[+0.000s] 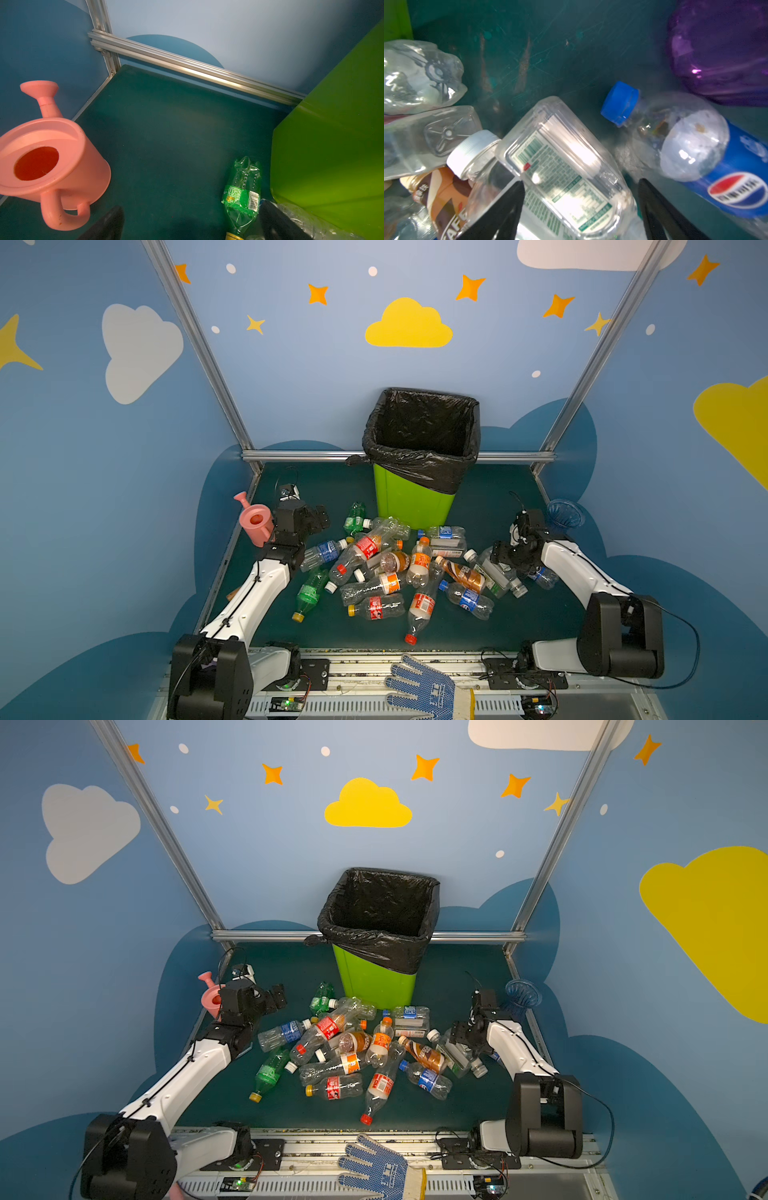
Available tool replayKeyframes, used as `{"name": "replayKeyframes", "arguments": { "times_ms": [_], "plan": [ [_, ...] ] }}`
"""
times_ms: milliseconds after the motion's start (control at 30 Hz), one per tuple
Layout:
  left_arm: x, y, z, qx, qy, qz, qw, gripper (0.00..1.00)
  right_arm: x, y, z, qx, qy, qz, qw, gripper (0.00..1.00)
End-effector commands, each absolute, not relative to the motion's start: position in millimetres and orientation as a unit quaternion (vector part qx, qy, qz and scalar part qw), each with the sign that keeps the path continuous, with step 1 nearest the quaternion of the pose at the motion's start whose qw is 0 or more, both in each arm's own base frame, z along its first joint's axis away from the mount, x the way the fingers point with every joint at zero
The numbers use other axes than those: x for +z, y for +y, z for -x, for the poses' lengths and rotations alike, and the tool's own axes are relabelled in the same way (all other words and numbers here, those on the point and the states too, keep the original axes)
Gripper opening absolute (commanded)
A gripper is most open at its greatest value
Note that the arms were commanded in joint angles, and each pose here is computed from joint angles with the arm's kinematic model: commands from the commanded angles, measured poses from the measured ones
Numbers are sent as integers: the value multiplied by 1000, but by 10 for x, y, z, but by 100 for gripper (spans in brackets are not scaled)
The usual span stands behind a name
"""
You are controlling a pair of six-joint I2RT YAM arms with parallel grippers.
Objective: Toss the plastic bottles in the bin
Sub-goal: 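Lower the right gripper and close it on the clear white-capped bottle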
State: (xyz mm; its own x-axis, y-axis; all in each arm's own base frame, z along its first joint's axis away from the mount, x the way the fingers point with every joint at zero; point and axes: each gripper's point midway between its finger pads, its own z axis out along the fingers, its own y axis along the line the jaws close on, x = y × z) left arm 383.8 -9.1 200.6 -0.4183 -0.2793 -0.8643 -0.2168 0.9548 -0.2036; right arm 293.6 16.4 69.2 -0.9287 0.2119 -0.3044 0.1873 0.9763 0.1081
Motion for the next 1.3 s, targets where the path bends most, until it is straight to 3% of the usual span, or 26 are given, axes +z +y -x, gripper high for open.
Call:
{"name": "replayKeyframes", "arguments": {
  "times_ms": [0, 333, 700, 1267],
  "plan": [
    [2123, -126, -3849, -38, 837, 143, 527, 100, 759, 203, -3041, 43, 981, -87, 170, 83],
    [2104, -127, -3840, -38, 839, 142, 524, 100, 725, 246, -3043, 36, 984, -65, 159, 90],
    [2105, -118, -3819, -36, 839, 143, 524, 100, 649, 211, -3093, 16, 989, -56, 135, 79],
    [2082, -111, -3784, -35, 841, 144, 520, 100, 498, 222, -3102, -4, 995, -27, 96, 81]
  ]
}}
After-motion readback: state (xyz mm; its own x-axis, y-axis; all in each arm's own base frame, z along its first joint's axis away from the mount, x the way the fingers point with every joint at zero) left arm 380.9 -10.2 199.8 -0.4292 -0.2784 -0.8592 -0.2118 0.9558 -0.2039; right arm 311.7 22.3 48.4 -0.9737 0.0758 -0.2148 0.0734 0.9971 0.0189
